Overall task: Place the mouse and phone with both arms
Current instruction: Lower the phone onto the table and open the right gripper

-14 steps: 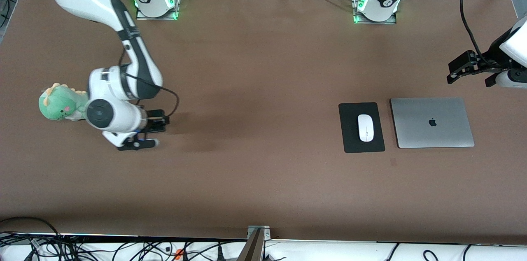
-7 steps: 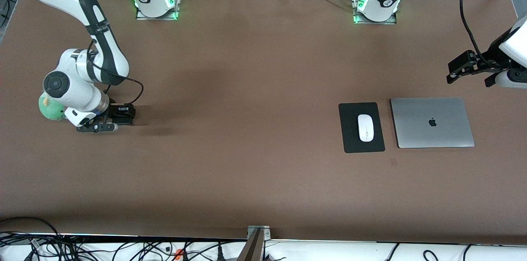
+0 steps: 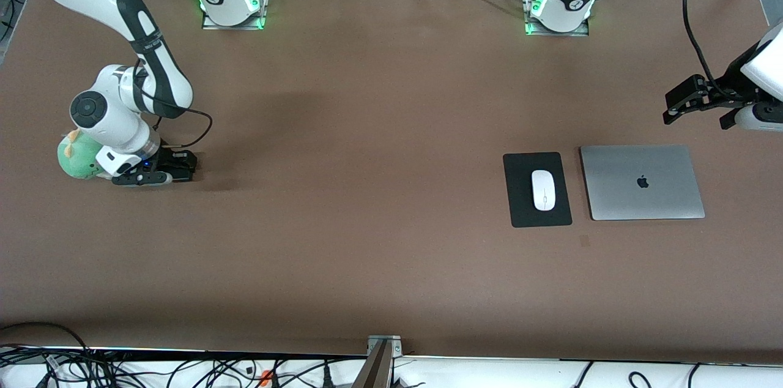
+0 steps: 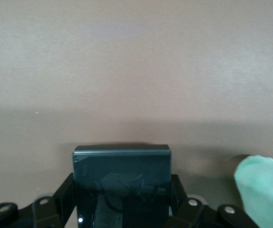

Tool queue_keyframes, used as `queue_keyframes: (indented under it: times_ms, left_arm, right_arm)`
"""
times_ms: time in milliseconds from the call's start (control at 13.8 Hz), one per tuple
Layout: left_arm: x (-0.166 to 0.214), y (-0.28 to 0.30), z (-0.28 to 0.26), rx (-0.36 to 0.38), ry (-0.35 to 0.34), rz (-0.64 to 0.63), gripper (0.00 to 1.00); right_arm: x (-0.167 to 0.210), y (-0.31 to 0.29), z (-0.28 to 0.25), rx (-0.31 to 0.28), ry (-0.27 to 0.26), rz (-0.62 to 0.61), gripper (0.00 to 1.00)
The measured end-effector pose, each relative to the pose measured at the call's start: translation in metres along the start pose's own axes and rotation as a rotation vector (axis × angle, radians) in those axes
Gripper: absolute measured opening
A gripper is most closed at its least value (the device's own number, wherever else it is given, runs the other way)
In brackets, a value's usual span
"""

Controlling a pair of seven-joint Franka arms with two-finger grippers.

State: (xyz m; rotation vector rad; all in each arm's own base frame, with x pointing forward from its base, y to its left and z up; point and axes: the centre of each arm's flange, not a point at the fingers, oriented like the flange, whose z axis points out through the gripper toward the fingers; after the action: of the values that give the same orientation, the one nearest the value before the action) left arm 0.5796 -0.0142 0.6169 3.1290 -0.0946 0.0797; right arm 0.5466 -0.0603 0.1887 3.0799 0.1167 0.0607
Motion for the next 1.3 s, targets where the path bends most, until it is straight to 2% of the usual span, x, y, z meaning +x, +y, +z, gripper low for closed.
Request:
queue_keyframes:
  times_ms: [72,217,434,652,796,1086,1303]
  left_arm:
    - [0.0,0.0,0.0,0.0,0.0,0.0,1.0]
    - [0.0,0.0,0.0,0.0,0.0,0.0,1.0]
    - [0.0,0.0,0.0,0.0,0.0,0.0,1.0]
    - [0.0,0.0,0.0,0.0,0.0,0.0,1.0]
    - [0.0,0.0,0.0,0.0,0.0,0.0,1.0]
    - [0.0,0.0,0.0,0.0,0.0,0.0,1.0]
    - [0.0,0.0,0.0,0.0,0.0,0.0,1.0]
  right_arm:
    - [0.0,0.002,0.0,-0.001,0.002,0.001,0.83]
    - [0.001,0.001,-0.001,-0.001,0.007,-0.001,1.0]
    - [0.003,0.0,-0.005,0.0,0.011,-0.003,1.0]
    - [0.016,0.001,-0.025,0.015,-0.031,-0.004,1.0]
    - [0.03,0.003,-0.051,0.024,-0.041,-0.003,1.0]
    - [0.038,0.001,-0.11,0.041,-0.026,-0.007,1.0]
    - [0.039,0.0,-0.17,0.063,-0.048,-0.013,1.0]
